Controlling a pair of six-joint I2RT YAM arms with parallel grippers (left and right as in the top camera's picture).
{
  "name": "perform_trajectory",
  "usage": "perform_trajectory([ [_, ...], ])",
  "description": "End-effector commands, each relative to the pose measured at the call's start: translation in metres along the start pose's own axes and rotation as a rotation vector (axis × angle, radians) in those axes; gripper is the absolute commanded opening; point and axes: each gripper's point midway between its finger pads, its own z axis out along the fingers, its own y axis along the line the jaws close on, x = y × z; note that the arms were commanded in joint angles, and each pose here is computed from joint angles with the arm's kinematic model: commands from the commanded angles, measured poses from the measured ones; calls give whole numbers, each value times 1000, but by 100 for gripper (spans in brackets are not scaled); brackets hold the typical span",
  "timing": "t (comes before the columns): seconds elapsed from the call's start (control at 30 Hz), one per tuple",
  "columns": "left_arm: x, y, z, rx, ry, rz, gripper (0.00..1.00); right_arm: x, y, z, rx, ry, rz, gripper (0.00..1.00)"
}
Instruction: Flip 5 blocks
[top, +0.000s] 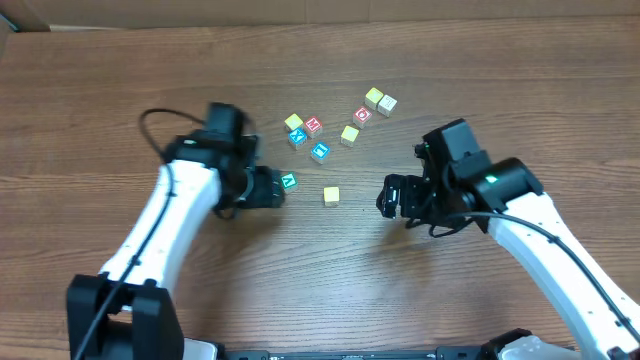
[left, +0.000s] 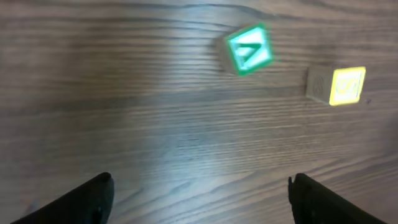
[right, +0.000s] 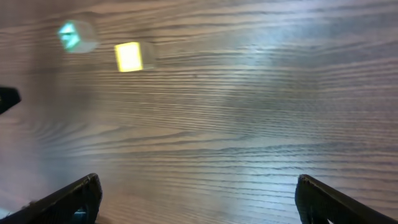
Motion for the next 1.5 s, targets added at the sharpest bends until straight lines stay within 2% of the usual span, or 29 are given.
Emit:
perform_trajectory([
  [0.0,-7,-7,2,-125,-50,-10,84,-3,-7,8,55,-2,44,100],
  [0.1,-6,-17,11,-119,-44,-125,70,0,-11,11,76,17,69,100],
  [0.17,-6,-17,21,-116,-28,-246,69,1,-12,11,78,21,70,100],
  [0.4,-9,-22,63,-99,30,-402,66,5,-14,11,90,39,74,100],
  [0.53,-17,-24,81,-86,23,-439,61,5,-15,11,91,40,74,100],
  [0.77,-38,-28,82,-55,-56,-438,56,5,-15,11,93,37,66,100],
  [0.93,-43,-26,81,-66,-81,-437,38,5,-15,11,93,38,66,100],
  [1.13,-48,-25,81,-63,-102,-439,38,5,-15,11,93,39,57,100],
  [1.2,-50,-24,80,-61,-109,-443,53,5,-15,11,93,40,50,100],
  [1.23,-51,-22,80,-63,-111,-445,55,6,-15,11,94,42,48,100],
  [1.4,-51,-15,79,-70,-108,-464,42,7,-16,11,99,49,42,100],
  [1.47,-51,-13,79,-71,-106,-468,33,8,-16,11,99,50,42,100],
])
